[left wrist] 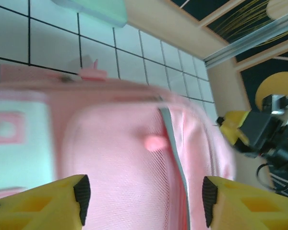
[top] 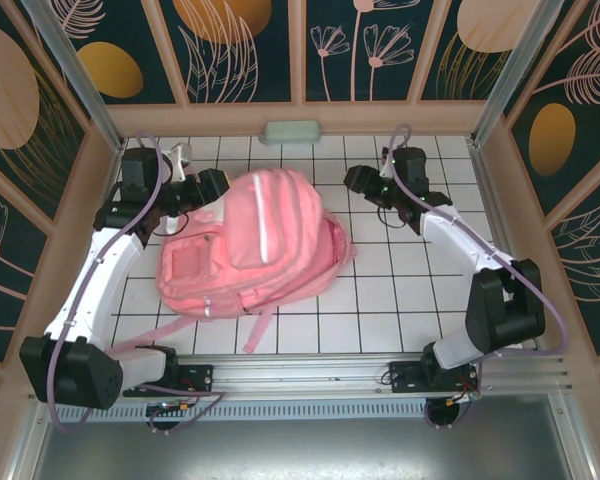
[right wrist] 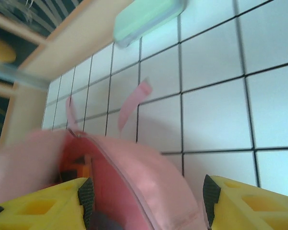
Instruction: Pack books, pencil case, and school supplies into a backpack
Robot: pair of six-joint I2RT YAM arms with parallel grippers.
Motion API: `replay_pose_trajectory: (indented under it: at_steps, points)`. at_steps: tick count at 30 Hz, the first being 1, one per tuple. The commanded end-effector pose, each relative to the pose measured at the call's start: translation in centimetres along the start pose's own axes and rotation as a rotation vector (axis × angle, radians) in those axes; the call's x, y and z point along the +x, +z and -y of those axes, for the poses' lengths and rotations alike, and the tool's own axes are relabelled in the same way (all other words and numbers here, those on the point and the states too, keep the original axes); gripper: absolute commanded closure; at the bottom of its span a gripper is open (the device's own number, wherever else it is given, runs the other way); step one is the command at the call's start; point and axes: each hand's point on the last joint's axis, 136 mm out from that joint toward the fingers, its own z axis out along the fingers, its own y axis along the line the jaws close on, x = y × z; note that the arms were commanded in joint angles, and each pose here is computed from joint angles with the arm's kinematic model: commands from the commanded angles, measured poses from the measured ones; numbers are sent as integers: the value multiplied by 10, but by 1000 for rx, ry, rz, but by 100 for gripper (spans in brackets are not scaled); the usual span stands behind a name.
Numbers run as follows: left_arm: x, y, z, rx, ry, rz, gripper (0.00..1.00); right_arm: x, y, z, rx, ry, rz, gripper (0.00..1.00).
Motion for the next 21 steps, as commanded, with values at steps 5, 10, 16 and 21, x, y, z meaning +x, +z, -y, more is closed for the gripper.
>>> replay_pose_trajectory:
  at_steps: [5, 10, 16, 21]
  points:
    - [-71, 50, -9, -60, 35, 94, 31, -74, 62, -4, -128, 133, 43, 43]
    - [-127, 137, -41, -59, -15, 130, 32, -96, 139, 20, -196, 260, -38, 58]
    - [-184, 226, -93, -9, -135, 248, 31, -116, 198, 44, -266, 339, -39, 62]
    - [-207, 291, -126, 117, -270, 291, 29, -125, 240, 57, -310, 384, -55, 70]
